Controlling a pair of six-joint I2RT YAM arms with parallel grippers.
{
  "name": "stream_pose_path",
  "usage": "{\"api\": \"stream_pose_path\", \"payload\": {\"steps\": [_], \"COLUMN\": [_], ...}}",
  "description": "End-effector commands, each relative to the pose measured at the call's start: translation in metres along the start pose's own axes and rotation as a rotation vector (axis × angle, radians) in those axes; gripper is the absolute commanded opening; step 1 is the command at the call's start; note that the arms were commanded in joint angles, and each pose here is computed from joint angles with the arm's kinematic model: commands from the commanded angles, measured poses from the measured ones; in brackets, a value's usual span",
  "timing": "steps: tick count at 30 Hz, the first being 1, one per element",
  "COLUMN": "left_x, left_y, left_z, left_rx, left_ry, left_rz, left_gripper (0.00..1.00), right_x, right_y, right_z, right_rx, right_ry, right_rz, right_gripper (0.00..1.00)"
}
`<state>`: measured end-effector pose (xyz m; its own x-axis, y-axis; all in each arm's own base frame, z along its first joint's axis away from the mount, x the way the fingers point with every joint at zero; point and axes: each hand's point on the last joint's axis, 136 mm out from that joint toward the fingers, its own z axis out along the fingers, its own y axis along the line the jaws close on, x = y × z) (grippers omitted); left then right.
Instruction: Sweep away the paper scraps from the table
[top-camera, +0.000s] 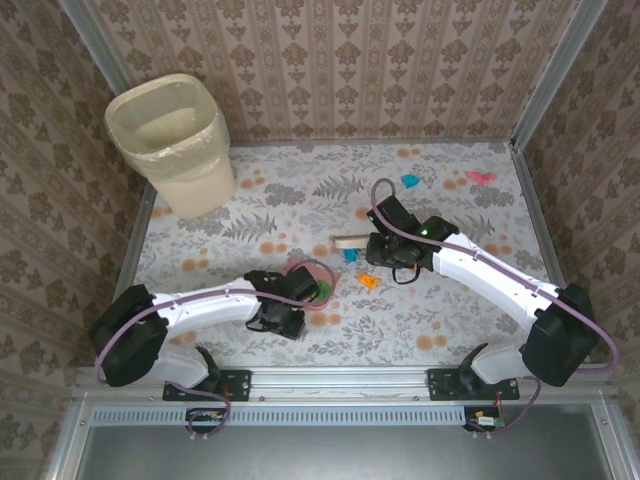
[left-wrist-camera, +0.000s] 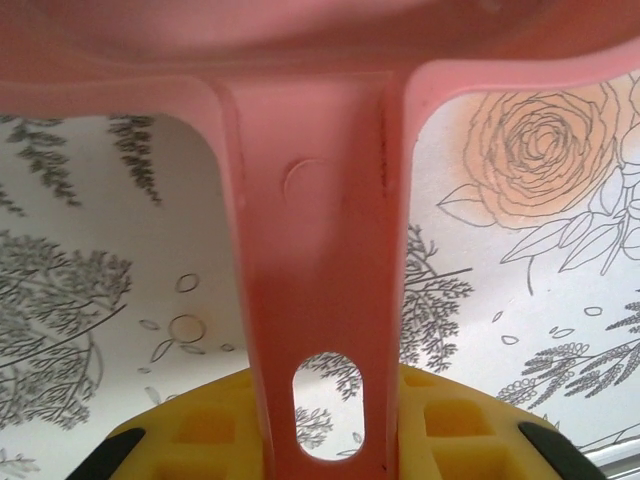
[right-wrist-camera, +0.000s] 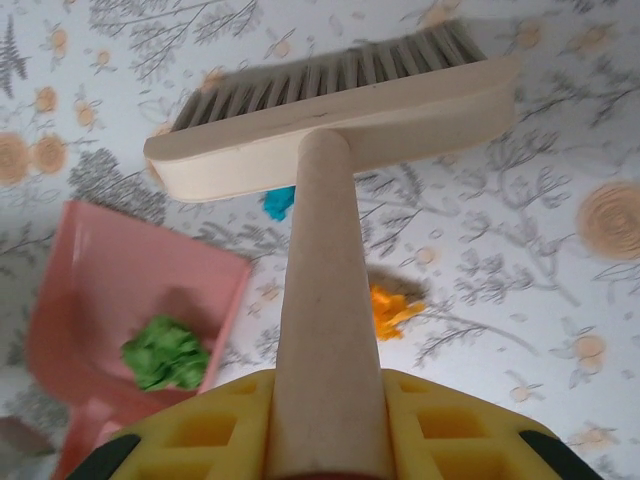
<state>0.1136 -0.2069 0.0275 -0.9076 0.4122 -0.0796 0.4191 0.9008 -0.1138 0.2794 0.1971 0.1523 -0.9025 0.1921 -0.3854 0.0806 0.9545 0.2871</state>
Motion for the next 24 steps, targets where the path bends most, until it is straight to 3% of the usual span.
{"api": "stream_pose_path", "payload": {"steps": [1, 9, 19, 24], "left_x": [0.002, -0.004, -0.002, -0.002], "left_y": [-0.009, -0.016, -0.016, -0.016], "left_z": [0.003, 0.004, 0.006, 0.003], "left_rx": [0.02, 0.039, 0.049, 0.059], "left_ry": [0.031, 0.019, 0.017, 0.004], "left_rz": [0.052, 0.07, 0.076, 0.079], "left_gripper": [0.0, 0.0, 0.0, 0.0], "right_x": [0.018, 0.044, 0.031, 0.013], "right_y": [0.024, 0.061, 0.075, 0.061], "right_z": [-0.003, -0.013, -0.031, -0.047], "right_rx": [-0.135, -0.361, -0.476, -0.519], "right_ry": [0.081, 0.198, 0.152, 0.082], "right_rz": [0.055, 0.128, 0.22, 0.306], "right_gripper": [0.0, 0.0, 0.0, 0.0]}}
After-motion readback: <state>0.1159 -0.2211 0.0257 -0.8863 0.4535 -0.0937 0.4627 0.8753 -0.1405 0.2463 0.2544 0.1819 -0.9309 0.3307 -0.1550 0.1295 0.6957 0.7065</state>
